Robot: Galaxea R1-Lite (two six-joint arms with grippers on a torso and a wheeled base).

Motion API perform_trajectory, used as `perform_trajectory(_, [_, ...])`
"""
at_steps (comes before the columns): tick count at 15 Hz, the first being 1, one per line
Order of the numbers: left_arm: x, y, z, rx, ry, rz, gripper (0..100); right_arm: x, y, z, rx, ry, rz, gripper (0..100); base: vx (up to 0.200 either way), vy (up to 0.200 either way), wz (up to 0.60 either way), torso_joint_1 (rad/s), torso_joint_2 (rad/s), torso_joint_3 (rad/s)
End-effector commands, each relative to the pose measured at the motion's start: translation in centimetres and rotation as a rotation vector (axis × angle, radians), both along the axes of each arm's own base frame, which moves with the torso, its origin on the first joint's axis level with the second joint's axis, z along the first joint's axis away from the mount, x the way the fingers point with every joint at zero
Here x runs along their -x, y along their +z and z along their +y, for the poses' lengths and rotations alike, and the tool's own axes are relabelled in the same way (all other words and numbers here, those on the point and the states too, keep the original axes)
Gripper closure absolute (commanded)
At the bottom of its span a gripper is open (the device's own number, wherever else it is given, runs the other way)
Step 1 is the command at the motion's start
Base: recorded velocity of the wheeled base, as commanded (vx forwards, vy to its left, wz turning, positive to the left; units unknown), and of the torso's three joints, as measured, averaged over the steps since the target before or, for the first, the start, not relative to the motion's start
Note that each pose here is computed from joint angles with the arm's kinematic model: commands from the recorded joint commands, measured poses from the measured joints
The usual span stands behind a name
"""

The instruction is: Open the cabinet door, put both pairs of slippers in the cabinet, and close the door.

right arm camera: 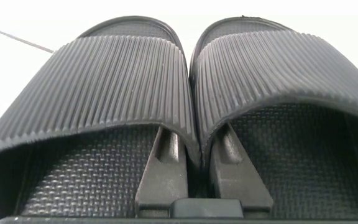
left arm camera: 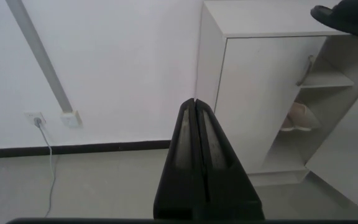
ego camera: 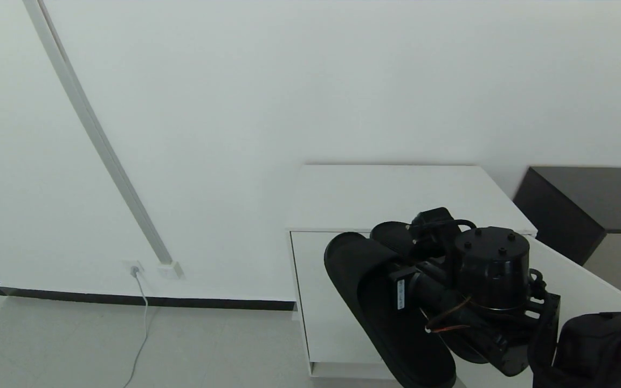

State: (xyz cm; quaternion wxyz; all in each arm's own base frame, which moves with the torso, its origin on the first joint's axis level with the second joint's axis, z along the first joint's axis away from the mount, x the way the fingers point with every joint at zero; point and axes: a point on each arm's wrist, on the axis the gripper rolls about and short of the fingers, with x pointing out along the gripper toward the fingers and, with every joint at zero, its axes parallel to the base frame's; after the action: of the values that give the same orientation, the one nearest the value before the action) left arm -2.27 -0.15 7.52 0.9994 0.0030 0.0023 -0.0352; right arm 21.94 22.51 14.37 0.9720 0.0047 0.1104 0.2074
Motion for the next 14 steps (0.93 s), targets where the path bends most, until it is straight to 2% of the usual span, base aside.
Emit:
perform_trajectory(1, [0.00,0.00,0.00,0.000,0.001,0.000,100,-0.03,-0.18,0.03,0.004,-0.001,0.004,100,0.000,0.000,0.00,0.000,0.00,0.000])
perform_trajectory(12, [0.00,-0.01,0.00,-0.001,0.001,0.001,100,0.16,-0.13,0.13,-0.019,0.012,-0.019,100,0.000,0.000,0.00,0.000,0.00,0.000])
perform_trajectory(14, [0.00,-0.01,0.00,-0.001,0.001,0.001,100,0.10,-0.24,0.19,-0.017,0.012,-0.017,100,0.000,-0.200,0.00,0.000,0.00,0.005])
